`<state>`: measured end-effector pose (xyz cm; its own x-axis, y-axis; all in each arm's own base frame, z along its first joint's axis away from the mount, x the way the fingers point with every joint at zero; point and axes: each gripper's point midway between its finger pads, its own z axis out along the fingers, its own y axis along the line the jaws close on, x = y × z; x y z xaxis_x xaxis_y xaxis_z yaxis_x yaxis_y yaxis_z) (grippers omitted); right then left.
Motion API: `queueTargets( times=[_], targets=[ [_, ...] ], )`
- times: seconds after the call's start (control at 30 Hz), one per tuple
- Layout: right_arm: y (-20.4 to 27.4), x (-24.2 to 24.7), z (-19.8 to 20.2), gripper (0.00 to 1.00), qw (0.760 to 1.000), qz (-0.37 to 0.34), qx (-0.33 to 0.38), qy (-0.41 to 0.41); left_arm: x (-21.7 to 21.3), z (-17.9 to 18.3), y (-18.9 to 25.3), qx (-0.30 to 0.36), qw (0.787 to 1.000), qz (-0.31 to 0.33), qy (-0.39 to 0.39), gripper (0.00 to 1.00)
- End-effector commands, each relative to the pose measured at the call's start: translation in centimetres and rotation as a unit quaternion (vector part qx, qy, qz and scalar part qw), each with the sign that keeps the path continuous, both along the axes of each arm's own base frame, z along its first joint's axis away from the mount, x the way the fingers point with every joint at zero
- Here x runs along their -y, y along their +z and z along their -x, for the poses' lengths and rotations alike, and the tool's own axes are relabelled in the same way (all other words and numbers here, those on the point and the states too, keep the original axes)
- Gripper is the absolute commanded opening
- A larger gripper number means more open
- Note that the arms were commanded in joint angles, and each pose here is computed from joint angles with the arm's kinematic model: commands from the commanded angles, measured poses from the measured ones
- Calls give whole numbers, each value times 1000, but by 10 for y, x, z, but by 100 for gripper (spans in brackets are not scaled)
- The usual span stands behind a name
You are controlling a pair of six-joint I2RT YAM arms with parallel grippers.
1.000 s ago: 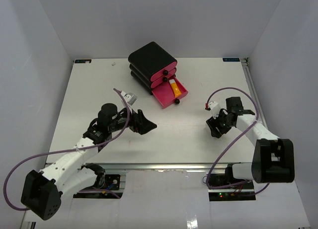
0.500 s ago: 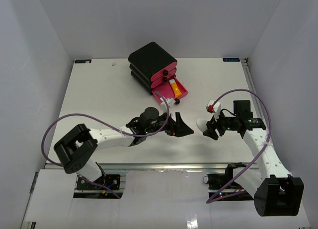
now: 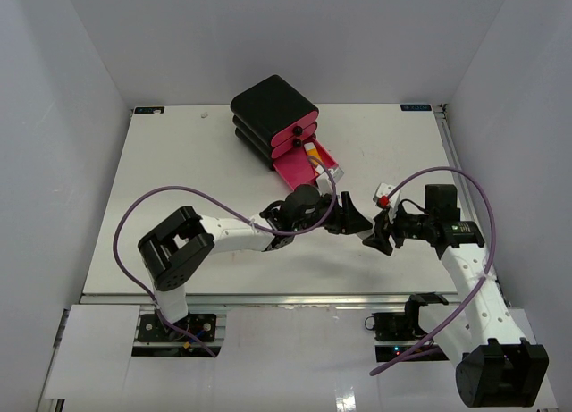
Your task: Organize the makeup
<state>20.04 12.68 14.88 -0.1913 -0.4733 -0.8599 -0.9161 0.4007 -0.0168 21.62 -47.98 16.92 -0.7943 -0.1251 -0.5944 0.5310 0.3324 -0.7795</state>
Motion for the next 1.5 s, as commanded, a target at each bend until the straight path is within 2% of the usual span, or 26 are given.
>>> queueTargets(
  times=[0.0,0.1,0.2,0.27,0.37,0.53,0.67,0.9,1.0,1.1,1.2,1.33,1.47],
  targets=[
    [6,-7,4,17,1000,-19,13,18,4,-6,14,3,1000,5,17,61],
    [7,-6,3,17,1000,-18,16,17,4,-4,16,3,1000,8,13,60],
    [5,-5,2,19,1000,-16,16,13,5,0,14,-2,1000,6,0,45],
    [4,-1,-2,34,1000,-10,16,0,6,3,12,-5,1000,4,-9,32],
    [2,4,-7,61,1000,-4,16,-19,3,7,9,-8,1000,-2,-14,20],
    [2,8,-10,91,999,0,26,-35,-11,3,9,16,1000,-26,-2,15],
    [4,12,-12,90,999,4,31,-42,-35,-14,-2,34,996,-73,28,14],
    [10,23,-15,90,997,7,52,-65,-109,-88,-10,76,975,-169,124,13],
    [11,26,-16,90,996,5,54,-70,-134,-121,6,133,953,-218,166,13],
    [11,28,-17,90,996,5,54,-76,-152,-147,14,196,916,-297,183,13],
    [11,29,-17,90,996,4,53,-77,-161,-173,29,249,880,-350,202,13],
    [13,31,-18,90,995,4,59,-82,-170,-204,10,311,817,-448,186,13],
    [15,34,-18,90,994,1,62,-89,-170,-229,0,336,778,-496,188,13]
  ],
)
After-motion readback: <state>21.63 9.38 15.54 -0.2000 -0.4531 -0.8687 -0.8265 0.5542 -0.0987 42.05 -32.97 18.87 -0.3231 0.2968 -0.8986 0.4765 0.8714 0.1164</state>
